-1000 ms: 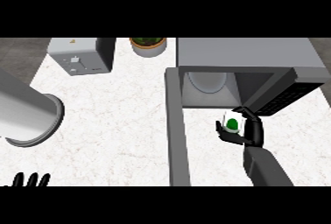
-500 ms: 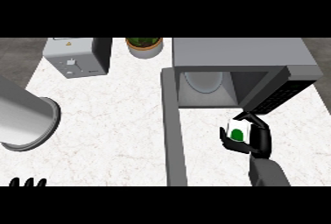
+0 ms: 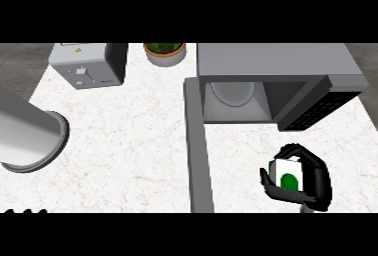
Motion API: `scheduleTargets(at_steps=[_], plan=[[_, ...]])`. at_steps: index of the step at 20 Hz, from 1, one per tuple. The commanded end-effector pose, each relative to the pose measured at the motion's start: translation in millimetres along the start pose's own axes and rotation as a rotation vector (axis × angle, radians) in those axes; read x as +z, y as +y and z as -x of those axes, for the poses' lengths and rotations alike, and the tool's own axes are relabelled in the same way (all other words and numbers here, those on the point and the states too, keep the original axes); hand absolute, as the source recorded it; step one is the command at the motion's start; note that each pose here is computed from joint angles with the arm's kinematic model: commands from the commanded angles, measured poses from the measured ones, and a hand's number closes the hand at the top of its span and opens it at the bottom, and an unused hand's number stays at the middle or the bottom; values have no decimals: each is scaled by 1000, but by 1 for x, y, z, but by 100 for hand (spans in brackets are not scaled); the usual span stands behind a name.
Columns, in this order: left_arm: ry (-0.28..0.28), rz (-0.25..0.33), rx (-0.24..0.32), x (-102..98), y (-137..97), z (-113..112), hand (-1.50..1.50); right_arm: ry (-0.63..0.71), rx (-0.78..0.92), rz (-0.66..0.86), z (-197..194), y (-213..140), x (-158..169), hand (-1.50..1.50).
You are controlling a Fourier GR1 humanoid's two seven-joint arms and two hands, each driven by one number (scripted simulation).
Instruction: Pick up the milk, place it into the microwave and close the microwave
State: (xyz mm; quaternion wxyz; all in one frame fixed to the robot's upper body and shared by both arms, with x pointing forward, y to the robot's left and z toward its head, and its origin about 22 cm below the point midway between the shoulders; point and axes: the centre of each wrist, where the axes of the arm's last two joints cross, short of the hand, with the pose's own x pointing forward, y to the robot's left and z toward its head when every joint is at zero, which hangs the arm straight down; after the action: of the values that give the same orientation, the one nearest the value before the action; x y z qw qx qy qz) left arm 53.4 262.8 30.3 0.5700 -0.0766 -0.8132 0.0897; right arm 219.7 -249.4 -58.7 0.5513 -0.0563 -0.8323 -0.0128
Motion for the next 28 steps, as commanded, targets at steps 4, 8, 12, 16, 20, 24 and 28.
scheduleTargets(at_steps=[4,8,12,16,20,24,28], plan=[[-2,-18,4,3,-8,9,-150,-13,-194,-2,-38,28,8,150],[34,-1,5,-3,2,-8,-150,-17,-112,9,-40,49,-32,150],[3,-17,-5,-4,0,9,-150,-16,-54,-11,-47,67,-45,150],[0,-27,12,7,21,-9,-150,16,-53,-29,-26,72,-66,150],[7,-28,-3,7,16,5,-150,18,33,-5,-20,86,-107,150],[27,-17,-5,10,23,15,-150,94,133,22,0,112,-104,150],[14,-23,5,-5,26,2,-150,141,62,44,25,94,-119,150]])
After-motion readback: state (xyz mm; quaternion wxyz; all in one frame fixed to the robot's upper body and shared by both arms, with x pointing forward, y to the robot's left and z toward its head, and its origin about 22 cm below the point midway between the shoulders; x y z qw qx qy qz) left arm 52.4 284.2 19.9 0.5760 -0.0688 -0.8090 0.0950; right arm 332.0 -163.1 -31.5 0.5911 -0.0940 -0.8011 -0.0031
